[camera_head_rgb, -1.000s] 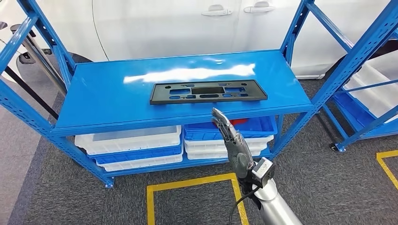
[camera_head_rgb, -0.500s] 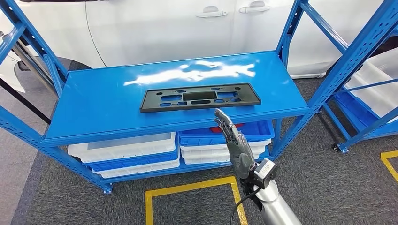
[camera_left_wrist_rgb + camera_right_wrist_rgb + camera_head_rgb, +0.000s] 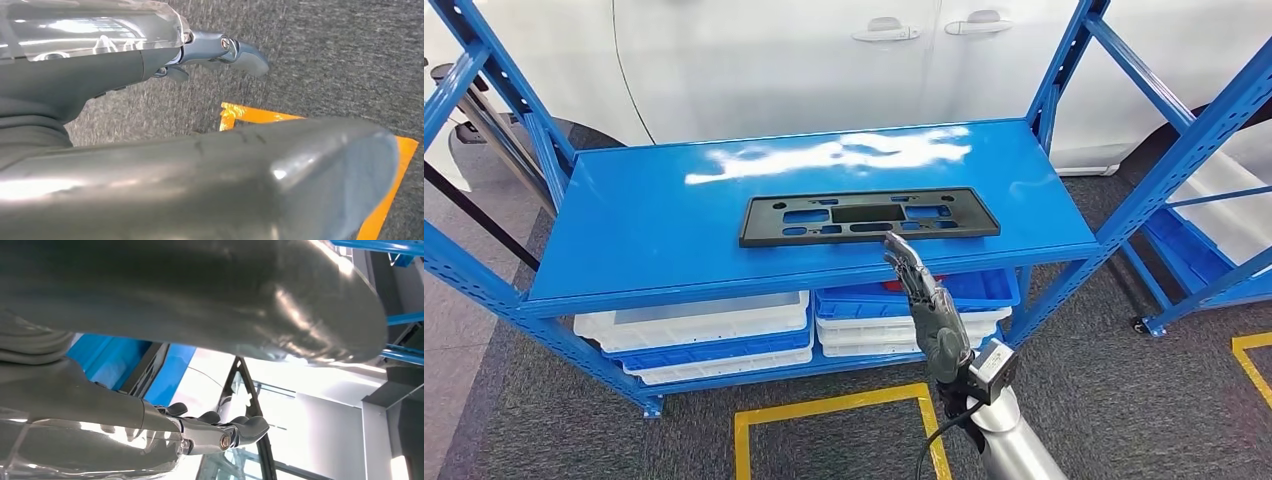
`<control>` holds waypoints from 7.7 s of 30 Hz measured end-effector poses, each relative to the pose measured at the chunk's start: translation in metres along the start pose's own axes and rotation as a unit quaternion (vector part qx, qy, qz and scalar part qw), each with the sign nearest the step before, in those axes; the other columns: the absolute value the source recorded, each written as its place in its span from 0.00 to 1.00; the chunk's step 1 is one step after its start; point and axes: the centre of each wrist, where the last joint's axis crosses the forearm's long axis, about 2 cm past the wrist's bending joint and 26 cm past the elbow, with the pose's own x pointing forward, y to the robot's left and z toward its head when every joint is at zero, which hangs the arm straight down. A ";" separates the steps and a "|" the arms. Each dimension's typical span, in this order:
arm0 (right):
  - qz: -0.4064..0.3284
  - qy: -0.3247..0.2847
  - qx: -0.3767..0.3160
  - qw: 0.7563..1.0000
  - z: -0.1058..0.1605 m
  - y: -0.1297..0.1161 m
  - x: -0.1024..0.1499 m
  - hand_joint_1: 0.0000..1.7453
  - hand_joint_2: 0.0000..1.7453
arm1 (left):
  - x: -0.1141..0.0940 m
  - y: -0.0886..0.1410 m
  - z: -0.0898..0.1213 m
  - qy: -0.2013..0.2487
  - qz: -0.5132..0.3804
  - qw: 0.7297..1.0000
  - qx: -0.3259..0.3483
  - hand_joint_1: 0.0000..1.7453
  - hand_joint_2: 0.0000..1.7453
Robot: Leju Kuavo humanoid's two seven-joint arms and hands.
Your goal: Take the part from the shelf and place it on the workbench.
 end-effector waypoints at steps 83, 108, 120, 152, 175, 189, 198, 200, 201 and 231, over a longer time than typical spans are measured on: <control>0.545 -0.150 0.115 0.817 -0.043 0.077 0.005 0.00 1.00 | 0.005 -0.006 -0.001 -0.034 -0.021 0.999 -0.023 0.00 0.00; 0.642 -0.076 0.209 0.734 -0.066 0.106 -0.053 0.00 1.00 | 0.000 -0.011 0.001 -0.035 -0.031 0.999 -0.027 0.00 0.00; 0.685 -0.044 0.227 0.691 -0.062 0.097 -0.067 0.00 1.00 | 0.002 -0.009 0.000 -0.038 -0.040 0.998 -0.032 0.00 0.00; 0.741 0.134 0.198 0.627 -0.055 0.015 -0.091 1.00 1.00 | 0.005 -0.006 -0.001 -0.041 -0.056 0.997 -0.034 0.00 0.00; 0.737 0.128 0.193 0.635 -0.058 0.009 -0.091 1.00 1.00 | 0.001 -0.005 0.000 -0.096 -0.054 0.992 -0.056 0.00 0.00; 0.485 -0.016 -0.003 0.874 -0.088 0.001 -0.052 1.00 1.00 | 0.005 -0.007 -0.001 -0.089 -0.044 0.992 -0.079 0.00 0.00; 0.120 -0.216 -0.119 0.962 -0.118 -0.001 0.070 1.00 1.00 | 0.007 -0.007 -0.002 -0.113 -0.041 0.989 -0.087 0.00 0.00; 0.084 -0.249 -0.096 0.960 -0.116 0.003 0.089 1.00 1.00 | 0.007 -0.007 -0.002 -0.116 -0.040 0.989 -0.087 0.00 0.00; 0.068 -0.262 -0.084 0.959 -0.114 0.005 0.097 1.00 1.00 | 0.007 -0.007 -0.002 -0.117 -0.039 0.989 -0.087 0.00 0.00; -0.215 -0.175 0.157 0.948 -0.058 0.055 0.066 1.00 1.00 | 0.008 -0.014 -0.001 -0.113 -0.006 0.991 -0.066 0.00 0.00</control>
